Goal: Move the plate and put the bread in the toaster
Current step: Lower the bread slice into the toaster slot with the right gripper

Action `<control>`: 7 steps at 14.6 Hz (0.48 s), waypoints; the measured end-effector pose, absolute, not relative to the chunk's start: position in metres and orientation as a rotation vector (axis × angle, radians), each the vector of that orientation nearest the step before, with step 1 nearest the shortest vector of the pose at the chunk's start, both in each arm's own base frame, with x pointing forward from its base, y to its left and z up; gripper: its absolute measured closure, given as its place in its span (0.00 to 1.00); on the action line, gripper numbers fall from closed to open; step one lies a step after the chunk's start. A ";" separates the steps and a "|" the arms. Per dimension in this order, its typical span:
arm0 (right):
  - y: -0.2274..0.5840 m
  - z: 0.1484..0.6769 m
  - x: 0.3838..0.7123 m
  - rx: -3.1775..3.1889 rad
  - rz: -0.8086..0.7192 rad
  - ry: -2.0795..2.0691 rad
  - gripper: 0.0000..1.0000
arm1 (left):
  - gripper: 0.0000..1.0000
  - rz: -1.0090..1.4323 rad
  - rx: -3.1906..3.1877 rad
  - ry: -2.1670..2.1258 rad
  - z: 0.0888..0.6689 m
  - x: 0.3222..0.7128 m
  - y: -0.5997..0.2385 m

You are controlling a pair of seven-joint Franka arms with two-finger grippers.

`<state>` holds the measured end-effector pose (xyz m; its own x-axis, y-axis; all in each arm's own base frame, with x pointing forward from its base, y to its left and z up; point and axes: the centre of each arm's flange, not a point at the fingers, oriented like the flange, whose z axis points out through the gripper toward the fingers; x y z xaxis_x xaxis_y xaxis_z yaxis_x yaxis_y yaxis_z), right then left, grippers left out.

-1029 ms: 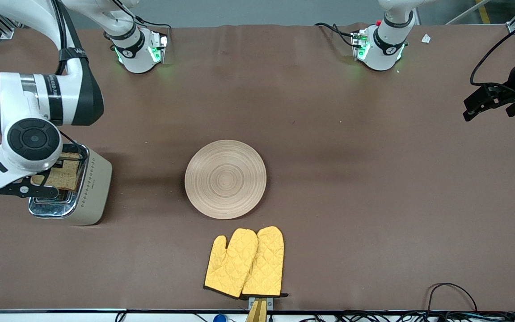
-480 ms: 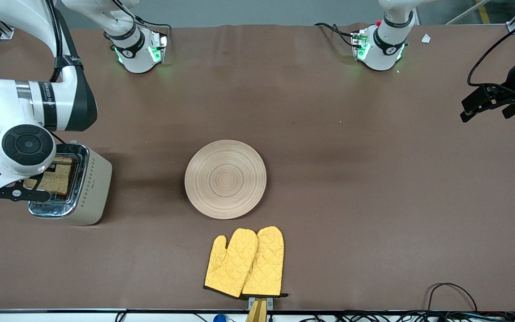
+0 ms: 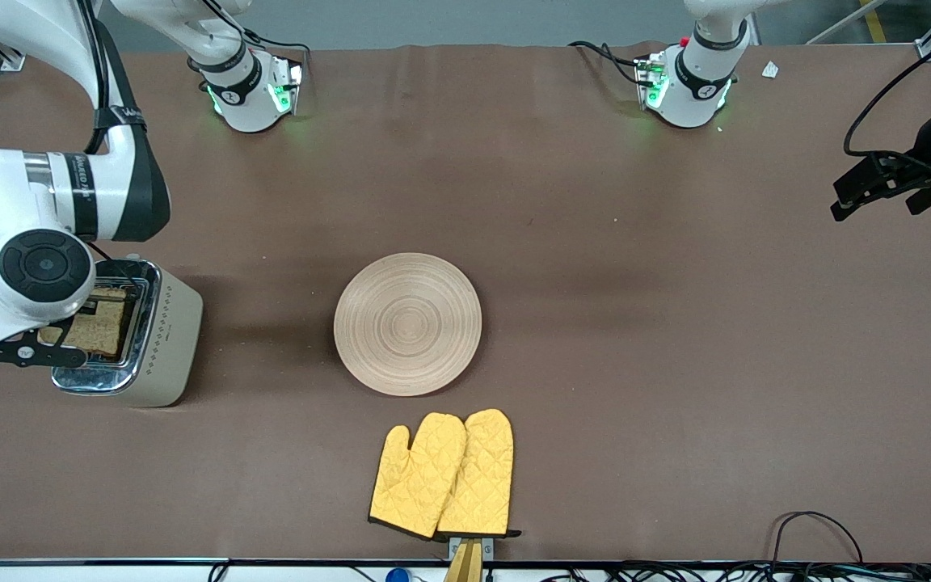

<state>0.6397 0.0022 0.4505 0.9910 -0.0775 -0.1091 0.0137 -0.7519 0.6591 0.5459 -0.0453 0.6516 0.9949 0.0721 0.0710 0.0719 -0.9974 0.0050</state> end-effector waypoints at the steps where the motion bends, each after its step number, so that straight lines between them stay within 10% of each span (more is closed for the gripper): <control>1: 0.001 0.449 0.640 2.417 -0.167 -0.044 0.96 | 0.00 0.112 3.135 0.113 0.652 0.546 -0.045; 7: 0.003 0.436 0.646 2.423 -0.147 -0.016 0.96 | 0.00 0.111 3.135 0.113 0.651 0.546 -0.045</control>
